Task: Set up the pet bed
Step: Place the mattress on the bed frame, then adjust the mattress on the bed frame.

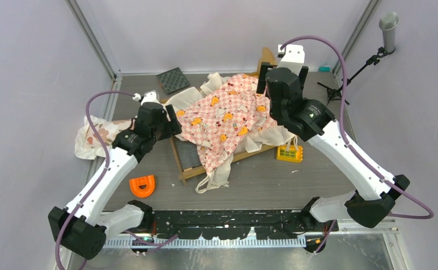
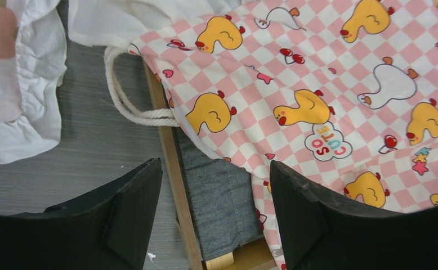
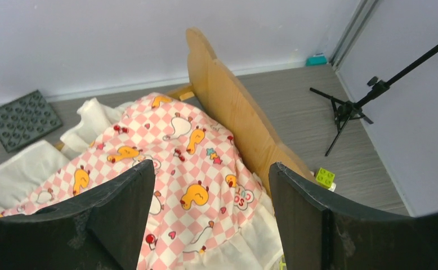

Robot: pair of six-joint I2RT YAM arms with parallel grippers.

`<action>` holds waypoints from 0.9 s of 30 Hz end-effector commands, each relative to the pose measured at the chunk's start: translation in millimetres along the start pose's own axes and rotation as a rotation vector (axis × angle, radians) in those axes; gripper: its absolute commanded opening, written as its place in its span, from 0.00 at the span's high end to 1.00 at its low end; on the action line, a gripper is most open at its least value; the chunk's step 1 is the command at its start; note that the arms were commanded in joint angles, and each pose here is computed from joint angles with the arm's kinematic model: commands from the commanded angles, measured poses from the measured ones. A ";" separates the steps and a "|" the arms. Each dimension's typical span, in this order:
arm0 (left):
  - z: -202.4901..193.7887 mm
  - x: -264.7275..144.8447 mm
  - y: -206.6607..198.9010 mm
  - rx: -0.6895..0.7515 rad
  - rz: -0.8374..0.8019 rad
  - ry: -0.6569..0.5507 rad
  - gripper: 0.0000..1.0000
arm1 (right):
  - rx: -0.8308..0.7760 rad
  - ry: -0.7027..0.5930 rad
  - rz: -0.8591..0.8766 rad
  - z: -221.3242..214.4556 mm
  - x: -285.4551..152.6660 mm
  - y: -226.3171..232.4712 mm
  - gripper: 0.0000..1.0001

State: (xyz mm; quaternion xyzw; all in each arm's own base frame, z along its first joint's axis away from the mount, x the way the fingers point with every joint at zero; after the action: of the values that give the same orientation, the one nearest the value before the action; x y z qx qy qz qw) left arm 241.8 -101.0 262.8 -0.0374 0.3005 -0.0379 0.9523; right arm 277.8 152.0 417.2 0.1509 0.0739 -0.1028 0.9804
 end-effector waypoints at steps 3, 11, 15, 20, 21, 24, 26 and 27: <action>-5.4 19.9 -9.0 -0.095 -0.001 0.002 0.35 | -0.004 0.067 0.036 -20.7 -2.6 -4.0 0.22; -20.1 37.7 -12.8 -0.107 0.013 0.041 0.36 | -0.113 0.140 0.099 -41.4 9.6 9.3 0.19; -22.3 48.0 -17.1 -0.112 0.010 0.054 0.35 | -0.194 0.234 0.140 -55.6 22.8 18.7 0.16; -26.2 57.1 -16.4 -0.105 0.039 0.071 0.35 | -0.200 0.302 0.158 -64.4 48.1 20.4 0.12; -26.6 58.5 -16.6 -0.102 0.040 0.072 0.35 | -0.196 0.314 0.164 -64.4 54.5 20.2 0.12; -28.7 63.2 -17.2 -0.096 0.043 0.083 0.35 | -0.194 0.354 0.160 -64.3 80.3 16.2 0.11; -29.7 66.6 -17.7 -0.090 0.045 0.089 0.35 | -0.236 0.354 0.160 -64.3 94.0 17.1 0.11; -30.5 68.4 -17.9 -0.088 0.047 0.092 0.35 | -0.264 0.356 0.160 -66.9 101.0 17.9 0.12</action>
State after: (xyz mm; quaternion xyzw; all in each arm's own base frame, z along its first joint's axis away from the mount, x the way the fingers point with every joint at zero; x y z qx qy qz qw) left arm 268.9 -123.3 199.1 -0.0677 0.3673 -0.0084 0.9276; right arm 353.3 171.0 324.6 0.0575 0.2602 -0.0223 0.9636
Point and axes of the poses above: each gripper's point midway between its finger pads, its own x axis out along the fingers, its own y axis along the line the jaws close on, z = x × y, the point moved 7 cm from there along -x, back along the fingers, and after that the axes turned 15 degrees about x, right-handed, at the moved point
